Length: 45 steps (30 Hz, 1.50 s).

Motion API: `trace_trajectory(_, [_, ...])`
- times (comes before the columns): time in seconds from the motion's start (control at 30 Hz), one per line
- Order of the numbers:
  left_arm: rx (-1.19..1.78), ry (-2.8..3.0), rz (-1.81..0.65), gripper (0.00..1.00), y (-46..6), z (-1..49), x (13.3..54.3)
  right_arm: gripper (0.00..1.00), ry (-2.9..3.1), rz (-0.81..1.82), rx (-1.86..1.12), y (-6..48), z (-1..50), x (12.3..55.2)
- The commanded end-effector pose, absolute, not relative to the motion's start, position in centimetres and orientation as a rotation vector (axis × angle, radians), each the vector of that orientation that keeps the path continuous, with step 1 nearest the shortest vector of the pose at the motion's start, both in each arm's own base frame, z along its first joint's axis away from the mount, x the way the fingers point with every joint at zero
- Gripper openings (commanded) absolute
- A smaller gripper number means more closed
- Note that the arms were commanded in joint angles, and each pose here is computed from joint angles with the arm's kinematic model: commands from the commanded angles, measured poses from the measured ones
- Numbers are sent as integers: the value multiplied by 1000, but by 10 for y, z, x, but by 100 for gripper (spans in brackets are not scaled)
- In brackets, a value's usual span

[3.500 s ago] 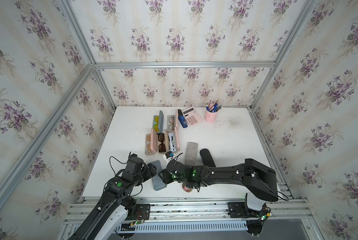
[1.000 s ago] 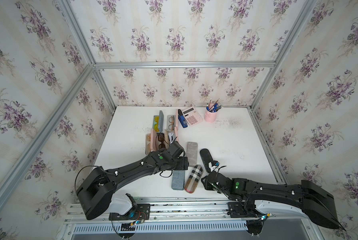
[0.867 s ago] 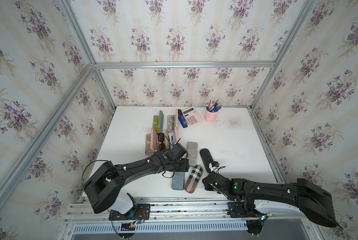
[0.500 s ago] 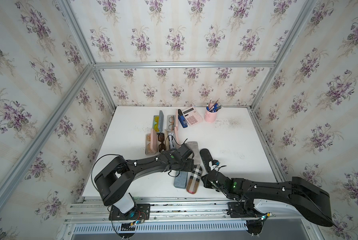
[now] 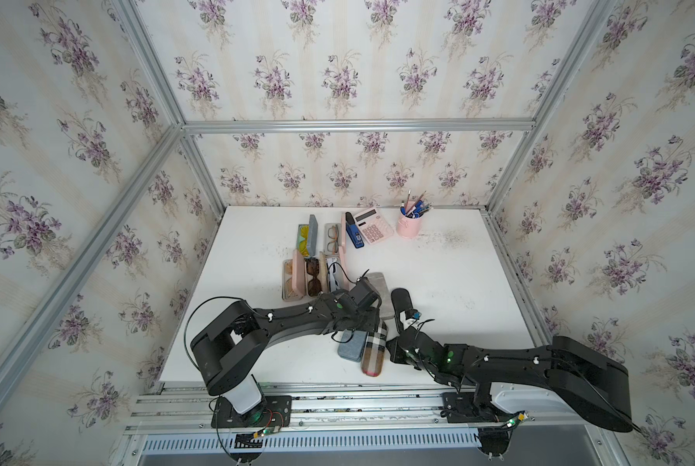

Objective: Close the glasses case
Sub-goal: Adjust the glasses case at the center of the board.

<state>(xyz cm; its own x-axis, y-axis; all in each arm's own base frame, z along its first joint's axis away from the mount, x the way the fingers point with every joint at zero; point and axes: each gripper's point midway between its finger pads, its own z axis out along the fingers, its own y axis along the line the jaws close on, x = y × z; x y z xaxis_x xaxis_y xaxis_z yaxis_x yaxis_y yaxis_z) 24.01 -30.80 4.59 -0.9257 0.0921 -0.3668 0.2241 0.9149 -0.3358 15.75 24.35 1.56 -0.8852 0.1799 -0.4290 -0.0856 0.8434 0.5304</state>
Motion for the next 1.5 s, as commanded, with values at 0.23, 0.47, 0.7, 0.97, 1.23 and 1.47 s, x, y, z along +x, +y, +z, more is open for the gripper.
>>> trace_trajectory(0.23, [225, 2860, -551, 66, -296, 29, 212, 17, 2527, 834, 48, 261, 33, 160])
trace_trajectory(0.47, [147, 2793, -507, 81, -271, 54, 221, 21, 2509, 773, 47, 248, 45, 166])
trace_trajectory(0.7, [89, 2690, -527, 99, -245, 101, 229, 24, 2467, 747, 46, 239, 68, 173])
trace_trajectory(0.97, [-74, 2642, -583, 100, -192, 121, 246, 29, 2422, 732, 7, 239, 96, 187])
trace_trajectory(1.23, [-239, 2562, -624, 100, -142, 139, 276, 35, 2346, 826, -162, 282, 134, 218])
trace_trajectory(1.47, [-276, 2536, -707, 99, -138, 145, 309, 41, 2325, 917, -231, 316, 145, 262])
